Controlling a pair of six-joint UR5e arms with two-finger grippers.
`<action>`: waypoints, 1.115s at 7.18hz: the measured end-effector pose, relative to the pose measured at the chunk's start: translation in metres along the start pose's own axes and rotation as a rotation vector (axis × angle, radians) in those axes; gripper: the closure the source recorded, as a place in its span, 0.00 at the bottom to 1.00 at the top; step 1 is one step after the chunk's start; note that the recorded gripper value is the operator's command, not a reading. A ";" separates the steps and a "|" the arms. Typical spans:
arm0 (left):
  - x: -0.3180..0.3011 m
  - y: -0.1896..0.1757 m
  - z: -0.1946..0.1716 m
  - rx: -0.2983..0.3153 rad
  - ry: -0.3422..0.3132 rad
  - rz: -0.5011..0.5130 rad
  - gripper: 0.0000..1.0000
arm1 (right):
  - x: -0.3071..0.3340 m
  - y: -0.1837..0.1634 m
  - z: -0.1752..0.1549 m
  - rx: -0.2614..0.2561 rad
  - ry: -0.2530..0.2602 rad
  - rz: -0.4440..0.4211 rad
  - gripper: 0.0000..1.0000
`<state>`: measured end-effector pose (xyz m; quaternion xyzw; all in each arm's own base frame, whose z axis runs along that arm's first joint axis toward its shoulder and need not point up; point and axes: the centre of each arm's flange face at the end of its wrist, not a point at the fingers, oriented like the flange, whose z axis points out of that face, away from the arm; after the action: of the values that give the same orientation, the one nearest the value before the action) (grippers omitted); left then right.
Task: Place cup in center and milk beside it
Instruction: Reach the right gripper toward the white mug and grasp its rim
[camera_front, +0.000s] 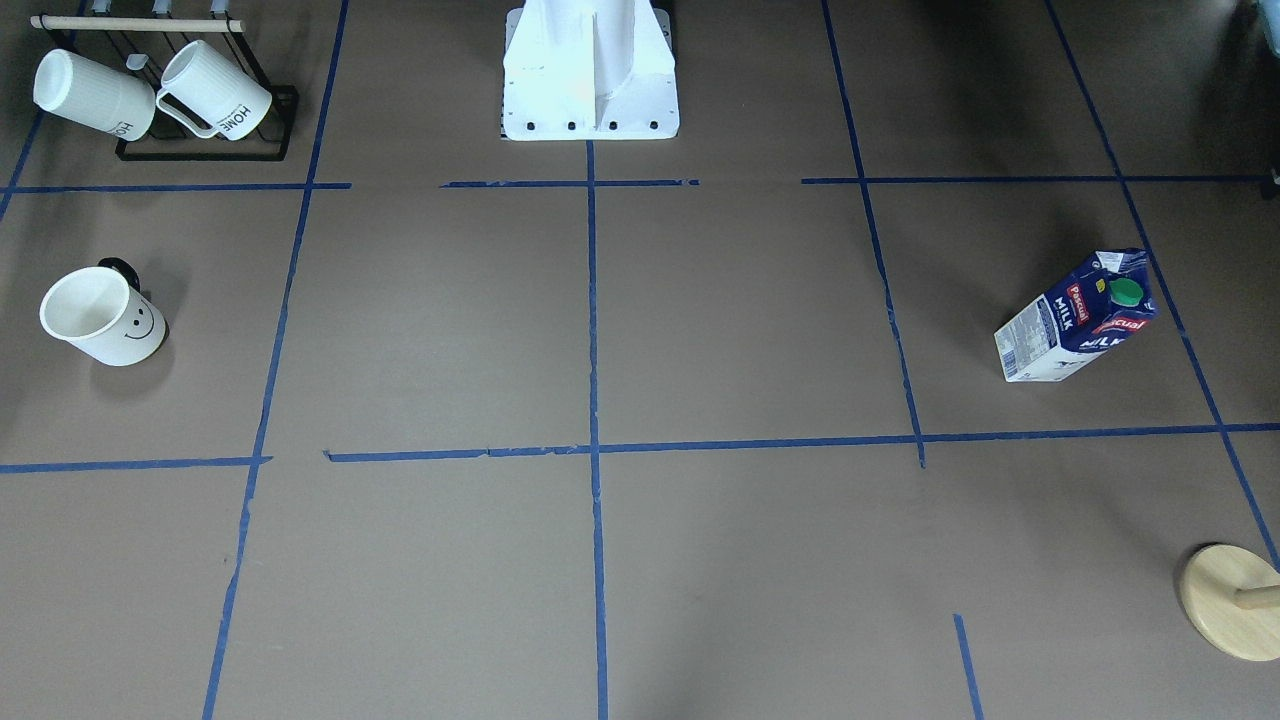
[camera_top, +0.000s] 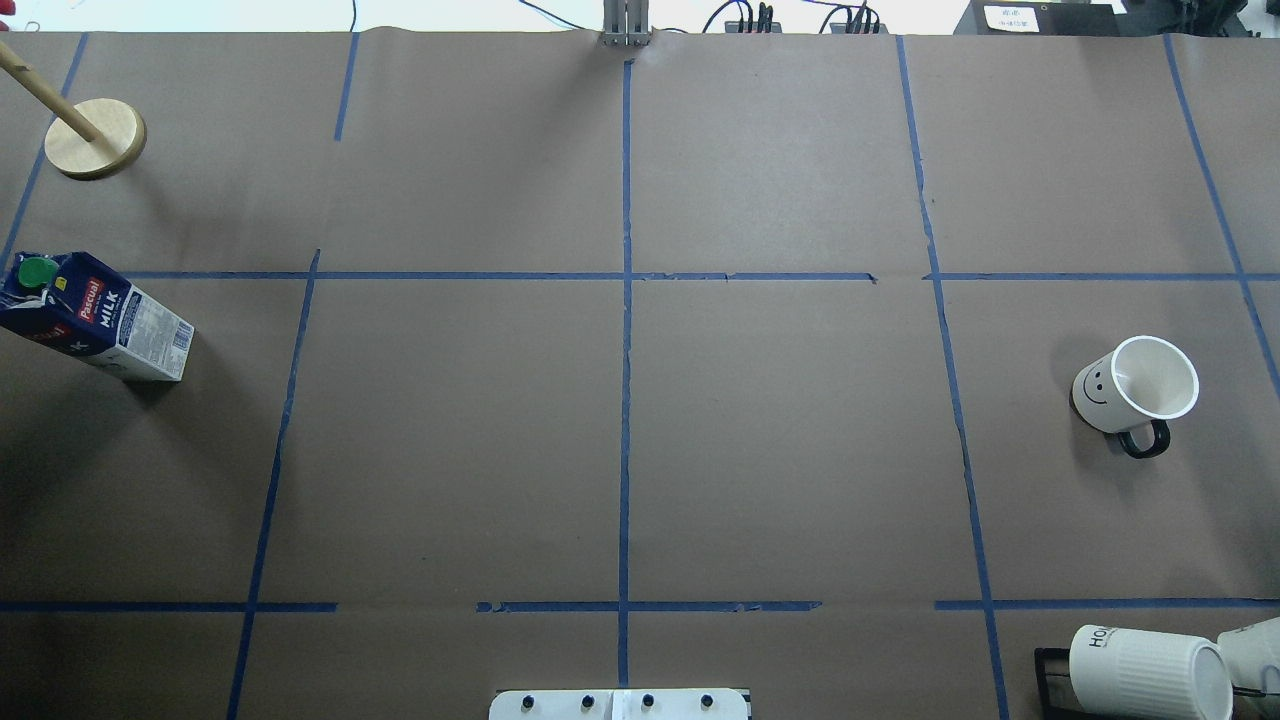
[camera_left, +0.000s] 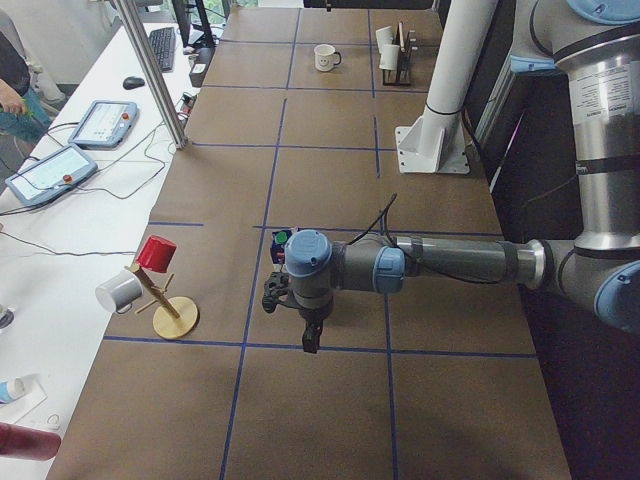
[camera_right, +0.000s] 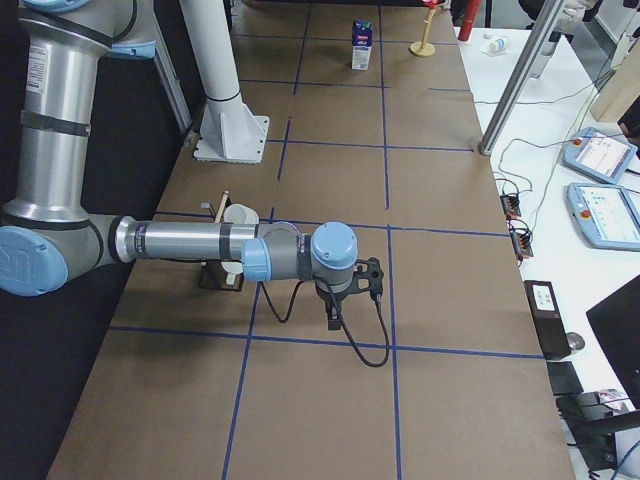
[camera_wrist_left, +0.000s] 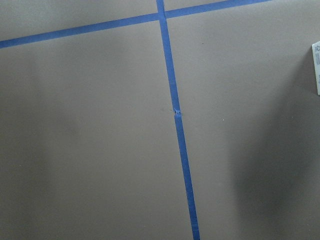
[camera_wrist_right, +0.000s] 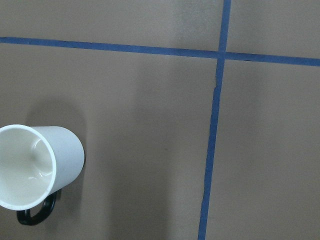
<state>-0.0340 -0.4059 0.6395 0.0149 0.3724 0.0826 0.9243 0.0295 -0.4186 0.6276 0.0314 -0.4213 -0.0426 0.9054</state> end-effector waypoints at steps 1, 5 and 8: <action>0.001 -0.001 -0.001 0.002 -0.001 0.001 0.00 | -0.001 0.000 0.000 0.002 -0.007 -0.004 0.00; 0.002 -0.002 -0.002 0.004 0.001 0.002 0.00 | -0.043 -0.018 0.022 -0.009 -0.020 -0.055 0.00; 0.002 -0.001 -0.002 0.004 0.004 0.002 0.00 | -0.105 -0.030 0.058 0.046 -0.017 -0.038 0.00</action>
<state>-0.0331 -0.4068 0.6366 0.0167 0.3745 0.0827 0.9234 -0.0838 -0.4389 0.5820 0.0596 -0.4293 -0.0503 0.8998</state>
